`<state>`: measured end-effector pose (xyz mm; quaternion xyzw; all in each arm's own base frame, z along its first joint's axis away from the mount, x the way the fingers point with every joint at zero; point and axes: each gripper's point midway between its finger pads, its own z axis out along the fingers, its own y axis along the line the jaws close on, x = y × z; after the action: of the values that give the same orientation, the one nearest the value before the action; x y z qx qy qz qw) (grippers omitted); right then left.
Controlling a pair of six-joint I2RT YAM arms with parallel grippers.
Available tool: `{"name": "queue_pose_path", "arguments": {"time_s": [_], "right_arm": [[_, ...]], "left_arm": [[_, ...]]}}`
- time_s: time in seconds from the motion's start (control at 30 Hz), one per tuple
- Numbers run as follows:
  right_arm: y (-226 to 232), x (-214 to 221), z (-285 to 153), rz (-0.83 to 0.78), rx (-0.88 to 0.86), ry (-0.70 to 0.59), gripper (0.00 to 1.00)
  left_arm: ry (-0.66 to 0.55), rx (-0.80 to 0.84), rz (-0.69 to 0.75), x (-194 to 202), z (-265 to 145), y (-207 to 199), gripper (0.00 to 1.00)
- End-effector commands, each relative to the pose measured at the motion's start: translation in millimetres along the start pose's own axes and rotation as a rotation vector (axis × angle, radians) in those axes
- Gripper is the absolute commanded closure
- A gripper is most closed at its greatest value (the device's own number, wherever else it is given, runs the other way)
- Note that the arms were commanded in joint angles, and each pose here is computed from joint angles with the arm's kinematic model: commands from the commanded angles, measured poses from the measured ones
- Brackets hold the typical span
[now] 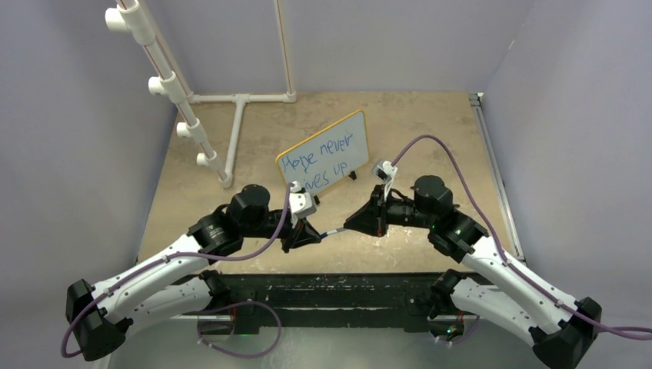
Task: Write a sentence on the whiteboard
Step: Close the pen cap.
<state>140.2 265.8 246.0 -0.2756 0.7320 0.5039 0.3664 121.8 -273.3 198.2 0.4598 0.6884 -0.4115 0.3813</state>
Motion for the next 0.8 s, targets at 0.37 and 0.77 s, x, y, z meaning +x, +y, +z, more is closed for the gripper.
{"name": "queue_pose_path", "arguments": {"time_s": [0.37,0.77], "right_arm": [[25,17,11,0.016,-0.261,0.081,1.0],[25,25,23,0.054,-0.35,0.104,1.0]], "left_arm": [[-0.08,0.044,0.067,-18,-7,-12,1.0],[-0.117,0.047,0.065,-33,-5,-12,1.0]]}}
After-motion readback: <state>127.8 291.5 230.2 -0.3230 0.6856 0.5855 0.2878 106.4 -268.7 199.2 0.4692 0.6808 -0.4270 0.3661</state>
